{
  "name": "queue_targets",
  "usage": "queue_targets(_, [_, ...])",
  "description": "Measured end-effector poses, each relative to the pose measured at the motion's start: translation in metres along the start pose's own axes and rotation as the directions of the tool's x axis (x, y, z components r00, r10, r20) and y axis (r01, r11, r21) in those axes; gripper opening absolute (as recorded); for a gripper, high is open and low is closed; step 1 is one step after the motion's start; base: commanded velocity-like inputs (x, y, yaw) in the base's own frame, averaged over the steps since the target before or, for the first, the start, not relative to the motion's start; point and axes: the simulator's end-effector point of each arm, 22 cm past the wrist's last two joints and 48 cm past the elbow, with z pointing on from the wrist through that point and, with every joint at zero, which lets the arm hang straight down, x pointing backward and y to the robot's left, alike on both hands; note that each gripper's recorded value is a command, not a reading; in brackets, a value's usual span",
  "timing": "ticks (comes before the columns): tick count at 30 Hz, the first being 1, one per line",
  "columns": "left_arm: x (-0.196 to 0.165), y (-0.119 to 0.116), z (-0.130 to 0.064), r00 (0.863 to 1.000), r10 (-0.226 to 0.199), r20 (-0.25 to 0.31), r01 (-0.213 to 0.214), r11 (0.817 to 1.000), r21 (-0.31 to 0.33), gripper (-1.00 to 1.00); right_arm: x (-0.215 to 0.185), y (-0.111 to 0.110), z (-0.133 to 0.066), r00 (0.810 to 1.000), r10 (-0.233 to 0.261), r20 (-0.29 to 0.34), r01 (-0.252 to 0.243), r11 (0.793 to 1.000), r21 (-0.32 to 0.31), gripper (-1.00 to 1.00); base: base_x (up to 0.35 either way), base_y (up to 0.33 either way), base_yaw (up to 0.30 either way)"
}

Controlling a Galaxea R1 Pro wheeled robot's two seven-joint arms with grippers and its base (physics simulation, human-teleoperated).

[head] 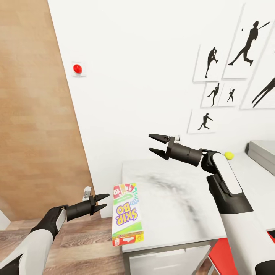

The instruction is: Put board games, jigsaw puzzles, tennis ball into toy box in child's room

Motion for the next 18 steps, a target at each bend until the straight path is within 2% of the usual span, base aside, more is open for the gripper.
queue_targets(18, [0.0006, -0.0005, 0.0010, 1.000, -0.001, -0.001, 0.001, 1.000, 0.002, 1.00, 0.0009, 0.0008, 0.0016, 1.000, 0.002, -0.001, -0.002, 1.000, -0.003, 1.00, -0.014, -0.003, 0.000])
